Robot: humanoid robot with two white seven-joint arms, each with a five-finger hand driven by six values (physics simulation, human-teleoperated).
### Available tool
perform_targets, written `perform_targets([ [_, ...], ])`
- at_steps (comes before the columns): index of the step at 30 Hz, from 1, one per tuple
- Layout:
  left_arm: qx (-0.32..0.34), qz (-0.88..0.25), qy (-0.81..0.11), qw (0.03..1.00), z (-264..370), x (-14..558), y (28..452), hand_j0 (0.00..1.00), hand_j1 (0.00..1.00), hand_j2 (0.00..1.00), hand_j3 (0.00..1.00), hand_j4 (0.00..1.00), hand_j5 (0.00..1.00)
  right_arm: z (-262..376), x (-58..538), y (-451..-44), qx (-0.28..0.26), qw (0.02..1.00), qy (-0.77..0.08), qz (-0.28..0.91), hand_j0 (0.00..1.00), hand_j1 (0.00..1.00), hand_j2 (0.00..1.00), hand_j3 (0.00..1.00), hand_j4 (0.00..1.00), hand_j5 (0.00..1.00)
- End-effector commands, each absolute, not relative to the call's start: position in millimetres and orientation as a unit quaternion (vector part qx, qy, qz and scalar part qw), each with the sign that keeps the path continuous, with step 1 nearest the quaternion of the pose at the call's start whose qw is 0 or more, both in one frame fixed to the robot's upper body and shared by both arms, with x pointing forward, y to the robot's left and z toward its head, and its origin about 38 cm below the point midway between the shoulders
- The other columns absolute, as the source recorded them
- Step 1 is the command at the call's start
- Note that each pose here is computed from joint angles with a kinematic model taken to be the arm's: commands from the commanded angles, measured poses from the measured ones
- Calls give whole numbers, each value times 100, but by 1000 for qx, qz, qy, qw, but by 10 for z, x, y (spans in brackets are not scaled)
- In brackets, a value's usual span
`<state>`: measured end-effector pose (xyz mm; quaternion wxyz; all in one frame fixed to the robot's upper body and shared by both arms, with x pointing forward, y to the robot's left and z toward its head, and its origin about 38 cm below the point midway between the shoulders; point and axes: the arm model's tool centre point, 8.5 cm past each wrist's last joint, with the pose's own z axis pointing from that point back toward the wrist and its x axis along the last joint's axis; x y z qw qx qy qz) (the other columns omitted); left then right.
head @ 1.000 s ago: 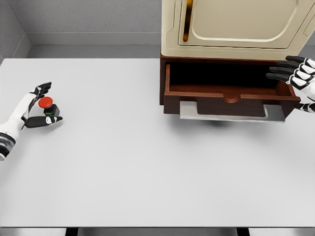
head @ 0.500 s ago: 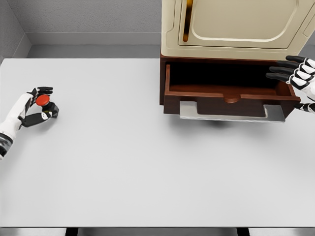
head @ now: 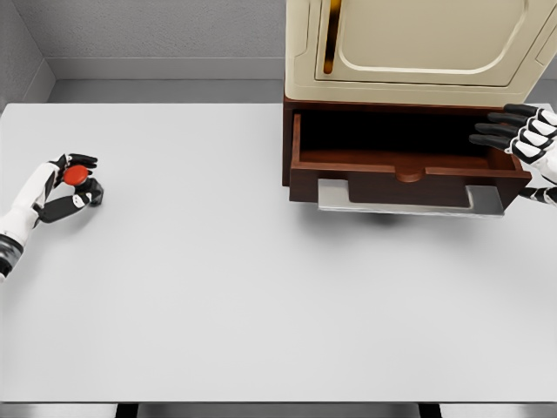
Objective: Put the switch into the drawer with left arm, and close the drawer with right arm
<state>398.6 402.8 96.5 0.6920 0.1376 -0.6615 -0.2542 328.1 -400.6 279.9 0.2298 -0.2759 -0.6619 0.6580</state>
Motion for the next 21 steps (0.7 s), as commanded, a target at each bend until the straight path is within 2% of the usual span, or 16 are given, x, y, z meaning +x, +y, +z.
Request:
perform_targets([
  [1, 137, -252, -663, 691, 973, 3987, 4030, 62, 62, 62, 62, 62, 62, 2808, 3283, -4014, -276, 231, -663, 656, 100, 100, 100, 100, 100, 100],
  [5, 137, -253, -664, 690, 982, 3988, 4025, 61, 61, 61, 61, 61, 61, 2800, 3282, -4019, -276, 232, -662, 657, 100, 100, 100, 100, 100, 100],
  [12, 136, -259, -671, 681, 1055, 3987, 3975, 51, 51, 51, 51, 51, 51, 2795, 3280, -4020, -275, 233, -662, 657, 100, 100, 100, 100, 100, 100],
  [21, 140, -274, -692, 653, 1276, 4017, 3864, 51, 51, 51, 51, 51, 51, 2794, 3282, -4025, -276, 233, -662, 657, 100, 100, 100, 100, 100, 100],
])
